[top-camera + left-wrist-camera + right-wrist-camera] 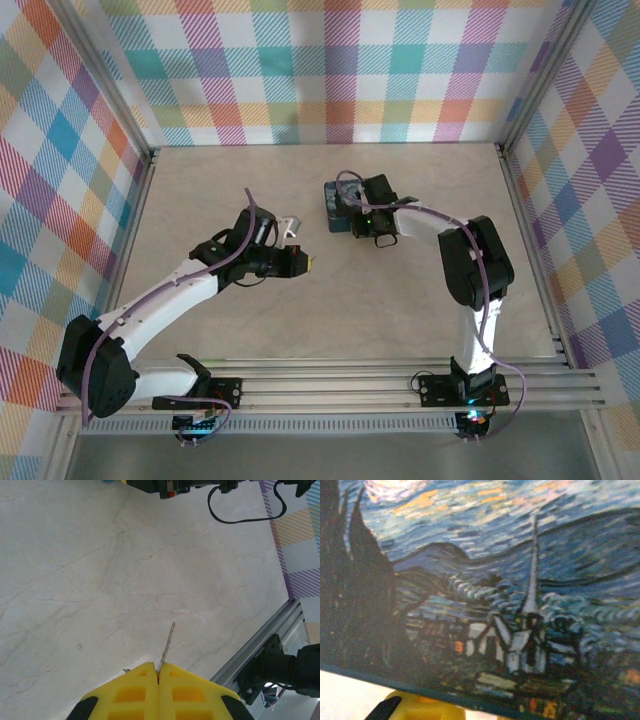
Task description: Unlock a padlock with a key
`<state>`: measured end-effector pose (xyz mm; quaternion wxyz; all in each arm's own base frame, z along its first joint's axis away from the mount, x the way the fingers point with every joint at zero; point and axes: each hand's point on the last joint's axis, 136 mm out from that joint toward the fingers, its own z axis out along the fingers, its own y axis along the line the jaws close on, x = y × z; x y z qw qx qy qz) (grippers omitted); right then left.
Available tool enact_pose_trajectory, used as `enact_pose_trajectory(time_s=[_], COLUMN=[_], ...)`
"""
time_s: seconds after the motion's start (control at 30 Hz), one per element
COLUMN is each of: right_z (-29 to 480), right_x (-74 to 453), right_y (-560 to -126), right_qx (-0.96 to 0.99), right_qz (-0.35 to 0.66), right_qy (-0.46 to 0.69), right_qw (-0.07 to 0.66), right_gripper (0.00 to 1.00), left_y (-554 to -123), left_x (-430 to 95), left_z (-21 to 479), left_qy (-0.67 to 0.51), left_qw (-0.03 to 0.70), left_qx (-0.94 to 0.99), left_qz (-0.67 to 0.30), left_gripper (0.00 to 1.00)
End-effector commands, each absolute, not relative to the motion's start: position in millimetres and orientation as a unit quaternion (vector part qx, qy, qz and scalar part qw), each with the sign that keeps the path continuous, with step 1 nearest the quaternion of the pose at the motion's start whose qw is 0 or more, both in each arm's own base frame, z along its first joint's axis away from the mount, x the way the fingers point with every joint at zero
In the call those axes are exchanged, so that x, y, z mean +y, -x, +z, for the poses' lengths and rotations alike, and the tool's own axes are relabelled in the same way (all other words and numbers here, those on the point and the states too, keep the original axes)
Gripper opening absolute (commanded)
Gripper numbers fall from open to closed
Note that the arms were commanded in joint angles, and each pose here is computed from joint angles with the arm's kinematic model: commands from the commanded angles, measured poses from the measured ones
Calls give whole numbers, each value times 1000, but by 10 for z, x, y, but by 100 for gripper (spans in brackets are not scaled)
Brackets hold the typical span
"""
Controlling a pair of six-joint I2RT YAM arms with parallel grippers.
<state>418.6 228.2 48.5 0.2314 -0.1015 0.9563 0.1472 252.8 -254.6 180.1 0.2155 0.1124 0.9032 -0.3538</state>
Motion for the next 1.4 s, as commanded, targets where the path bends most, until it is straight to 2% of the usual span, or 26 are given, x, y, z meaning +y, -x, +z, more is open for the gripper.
enact_pose_trajectory(time_s=[0.0, 0.27, 0.53, 0.63, 0.77, 0.8, 0.93, 1.03, 1.17, 1.37], right_z=[578, 820, 1112, 1193, 1165, 1138, 919, 799, 639, 502], right_x=[2308, 2465, 2647, 2650, 2498, 2459, 2234, 2212, 2294, 2315], right_y=[-3809, -3476, -3393, -3381, -3394, -3398, -3442, -3497, -3580, -3684], right_qx=[959, 957, 941, 940, 953, 955, 970, 972, 971, 970], right_qz=[185, 259, 329, 332, 287, 276, 207, 181, 155, 123], right_qy=[103, 70, 29, 27, 37, 38, 29, 40, 74, 92], right_qw=[190, 113, 73, 68, 92, 97, 123, 146, 168, 190], right_gripper=[0, 0, 0, 0, 0, 3, 32, 48, 57, 58], left_y=[-2528, -2471, -2431, -2446, -2468, -2473, -2469, -2463, -2474, -2490], left_x=[-2594, -2634, -2675, -2668, -2661, -2656, -2629, -2625, -2611, -2592], left_z=[1813, 1950, 2009, 1957, 1877, 1867, 1799, 1780, 1791, 1819], left_qy=[-138, -204, -241, -251, -250, -248, -238, -233, -229, -225], left_qw=[234, 298, 351, 355, 344, 343, 334, 330, 329, 327], left_qx=[887, 844, 803, 803, 814, 816, 826, 830, 833, 839], left_qz=[-374, -396, -417, -407, -395, -393, -386, -386, -381, -372], left_gripper=[0, 0, 0, 0, 0, 0, 0, 0, 0, 0])
